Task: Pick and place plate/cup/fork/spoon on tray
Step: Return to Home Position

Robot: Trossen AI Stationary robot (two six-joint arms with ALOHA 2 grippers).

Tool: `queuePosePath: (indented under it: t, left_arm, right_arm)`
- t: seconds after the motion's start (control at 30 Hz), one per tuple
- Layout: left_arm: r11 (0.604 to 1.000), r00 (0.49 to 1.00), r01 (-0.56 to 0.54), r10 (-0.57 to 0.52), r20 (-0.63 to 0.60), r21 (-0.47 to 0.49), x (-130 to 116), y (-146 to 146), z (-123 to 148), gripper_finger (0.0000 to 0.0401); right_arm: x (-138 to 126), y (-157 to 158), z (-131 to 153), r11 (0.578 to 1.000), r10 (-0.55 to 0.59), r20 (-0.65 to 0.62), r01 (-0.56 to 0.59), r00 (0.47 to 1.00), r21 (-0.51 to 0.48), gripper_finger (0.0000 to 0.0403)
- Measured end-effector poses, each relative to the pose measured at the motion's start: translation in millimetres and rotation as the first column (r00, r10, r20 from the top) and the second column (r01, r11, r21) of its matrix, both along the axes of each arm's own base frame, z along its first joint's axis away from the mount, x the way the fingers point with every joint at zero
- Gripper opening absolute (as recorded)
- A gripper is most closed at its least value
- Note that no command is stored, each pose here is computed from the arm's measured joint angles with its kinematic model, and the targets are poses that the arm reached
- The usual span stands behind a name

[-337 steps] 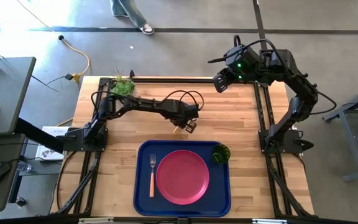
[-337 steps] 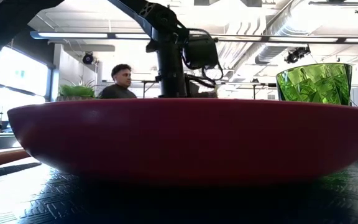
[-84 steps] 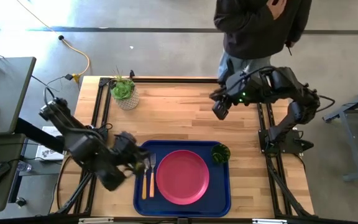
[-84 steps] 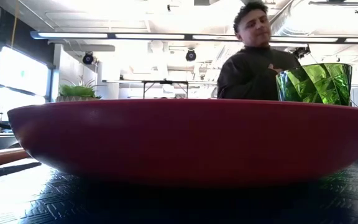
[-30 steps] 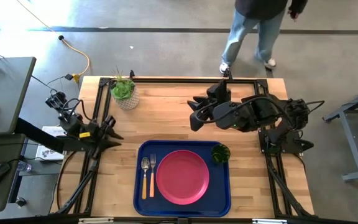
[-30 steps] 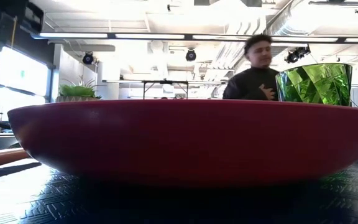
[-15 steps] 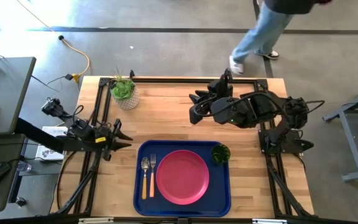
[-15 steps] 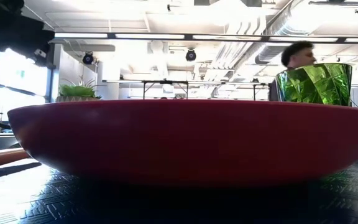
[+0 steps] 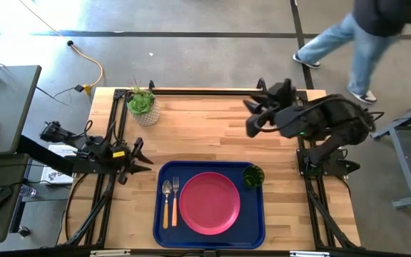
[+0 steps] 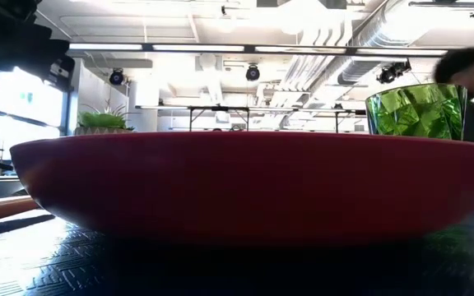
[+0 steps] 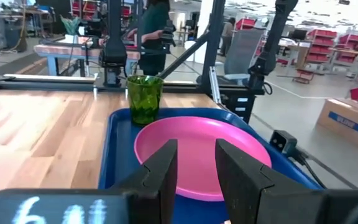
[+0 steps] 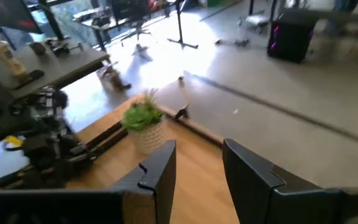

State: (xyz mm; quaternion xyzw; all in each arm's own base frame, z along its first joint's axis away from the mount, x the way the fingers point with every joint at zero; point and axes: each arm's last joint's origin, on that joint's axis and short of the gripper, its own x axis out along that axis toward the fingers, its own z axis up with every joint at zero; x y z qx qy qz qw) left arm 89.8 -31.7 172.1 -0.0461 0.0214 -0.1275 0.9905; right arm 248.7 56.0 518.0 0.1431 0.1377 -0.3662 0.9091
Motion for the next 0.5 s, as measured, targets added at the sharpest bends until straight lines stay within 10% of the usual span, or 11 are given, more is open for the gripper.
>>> queuePosePath:
  t: [0.5]
  left_arm:
    - [0.993,0.995,-0.098,0.096,0.026,0.067,1.3,4.6,0.8,0.0097]
  right_arm:
    - [-24.9,-5.3,-0.3,0.985,0.168,-0.178,-0.17,0.97,0.005,0.0124]
